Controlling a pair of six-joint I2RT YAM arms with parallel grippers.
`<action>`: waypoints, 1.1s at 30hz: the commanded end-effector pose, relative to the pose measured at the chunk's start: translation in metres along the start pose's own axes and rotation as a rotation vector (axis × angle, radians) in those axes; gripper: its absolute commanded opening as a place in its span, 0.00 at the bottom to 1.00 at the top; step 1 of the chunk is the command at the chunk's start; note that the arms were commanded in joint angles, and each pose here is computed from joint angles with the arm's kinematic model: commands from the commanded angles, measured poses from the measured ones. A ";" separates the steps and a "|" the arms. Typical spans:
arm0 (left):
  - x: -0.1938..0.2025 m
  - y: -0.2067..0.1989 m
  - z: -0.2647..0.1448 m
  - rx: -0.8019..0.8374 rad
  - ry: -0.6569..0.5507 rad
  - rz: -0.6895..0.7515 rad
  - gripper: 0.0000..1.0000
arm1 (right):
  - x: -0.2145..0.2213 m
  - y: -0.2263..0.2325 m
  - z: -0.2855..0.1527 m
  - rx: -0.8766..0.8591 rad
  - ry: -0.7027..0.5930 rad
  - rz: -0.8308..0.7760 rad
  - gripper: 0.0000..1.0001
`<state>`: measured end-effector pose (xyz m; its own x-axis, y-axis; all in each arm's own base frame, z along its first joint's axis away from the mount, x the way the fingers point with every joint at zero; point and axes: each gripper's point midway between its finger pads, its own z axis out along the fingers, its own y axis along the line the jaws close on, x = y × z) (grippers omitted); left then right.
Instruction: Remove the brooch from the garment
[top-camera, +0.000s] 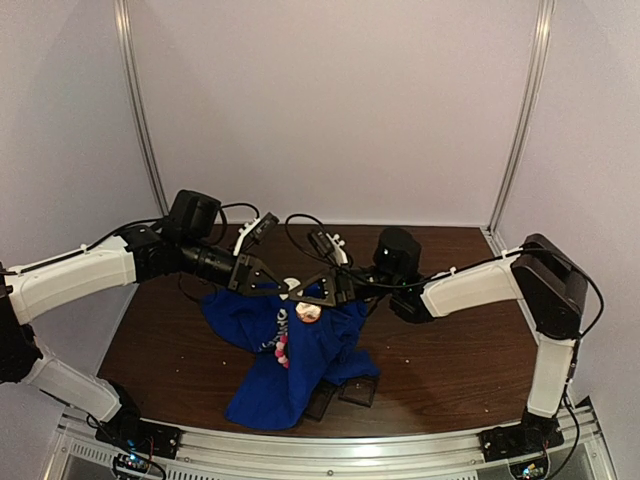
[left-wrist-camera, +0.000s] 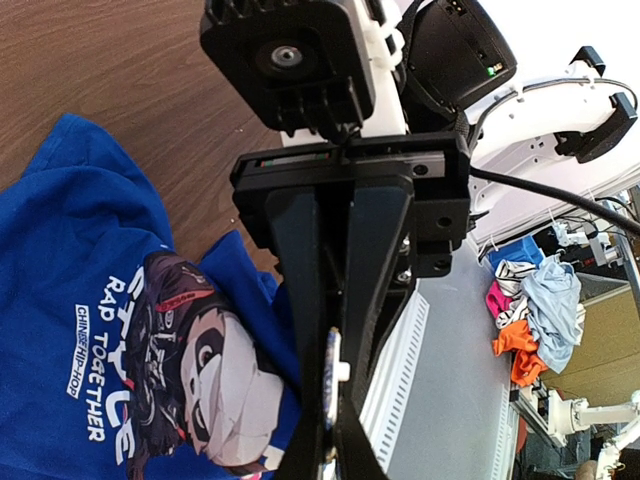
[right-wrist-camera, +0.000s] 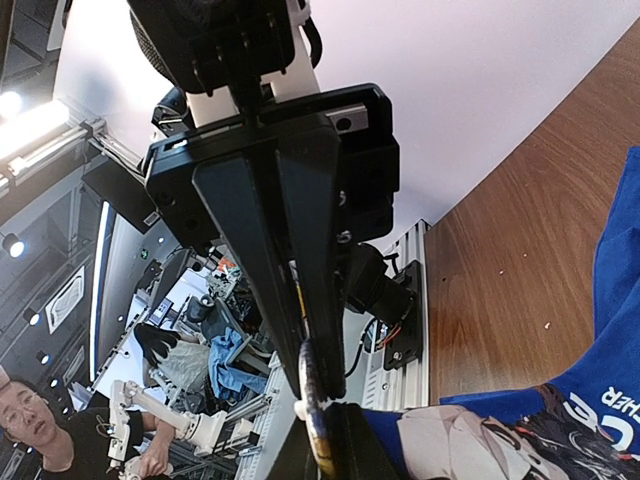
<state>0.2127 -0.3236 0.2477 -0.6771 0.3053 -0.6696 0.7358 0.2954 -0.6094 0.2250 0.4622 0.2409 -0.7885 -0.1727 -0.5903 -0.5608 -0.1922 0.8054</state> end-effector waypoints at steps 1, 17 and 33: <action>-0.022 -0.071 -0.008 0.246 -0.051 0.190 0.00 | -0.004 -0.057 -0.011 0.188 -0.078 0.129 0.11; -0.032 -0.034 -0.003 0.084 -0.063 0.109 0.00 | -0.008 0.021 -0.035 0.185 -0.076 -0.191 0.81; -0.033 -0.021 -0.003 0.004 -0.067 0.098 0.00 | 0.024 0.001 -0.058 0.596 -0.119 -0.346 0.94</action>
<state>0.2153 -0.3318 0.2661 -0.6407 0.2919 -0.7102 0.7669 0.2885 -0.5733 0.2207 0.4031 0.2525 -0.5513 -0.0346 -0.8336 -0.8097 0.2631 0.5246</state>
